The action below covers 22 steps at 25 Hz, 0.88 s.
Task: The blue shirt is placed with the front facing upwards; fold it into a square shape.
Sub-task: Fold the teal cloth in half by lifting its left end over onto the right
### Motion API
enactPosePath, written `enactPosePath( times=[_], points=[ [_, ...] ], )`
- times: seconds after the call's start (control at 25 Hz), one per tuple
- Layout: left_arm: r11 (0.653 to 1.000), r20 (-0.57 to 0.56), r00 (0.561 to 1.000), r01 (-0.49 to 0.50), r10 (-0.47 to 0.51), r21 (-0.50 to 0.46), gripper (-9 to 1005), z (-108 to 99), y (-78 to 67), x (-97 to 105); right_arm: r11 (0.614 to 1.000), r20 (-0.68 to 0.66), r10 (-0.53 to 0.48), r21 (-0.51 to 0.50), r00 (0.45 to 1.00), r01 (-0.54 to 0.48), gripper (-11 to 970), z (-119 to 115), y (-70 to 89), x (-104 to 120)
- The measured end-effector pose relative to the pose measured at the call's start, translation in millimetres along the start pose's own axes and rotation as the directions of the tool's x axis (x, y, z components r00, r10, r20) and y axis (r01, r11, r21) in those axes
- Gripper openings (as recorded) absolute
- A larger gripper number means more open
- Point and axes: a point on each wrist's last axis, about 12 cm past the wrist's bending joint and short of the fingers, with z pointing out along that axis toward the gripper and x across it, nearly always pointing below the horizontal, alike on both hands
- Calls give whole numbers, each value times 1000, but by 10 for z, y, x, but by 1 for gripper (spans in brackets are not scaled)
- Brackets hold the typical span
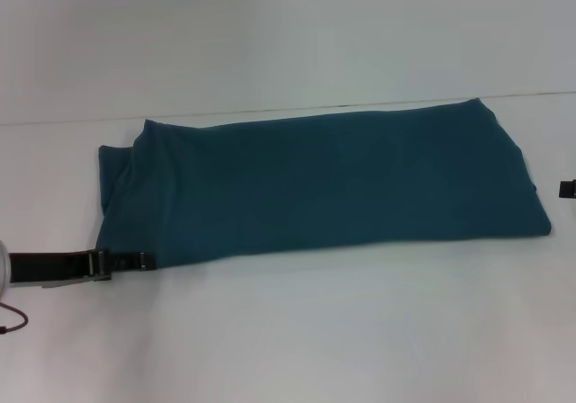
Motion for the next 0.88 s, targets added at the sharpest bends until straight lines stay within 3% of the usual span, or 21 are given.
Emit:
enactPosePath(
  times=[0.88],
  points=[
    [997,-25,1000,-7,5,-82,898,-18,57,-96,1000,1,6,2,1000,-6,761,-14,-12,2]
  ],
)
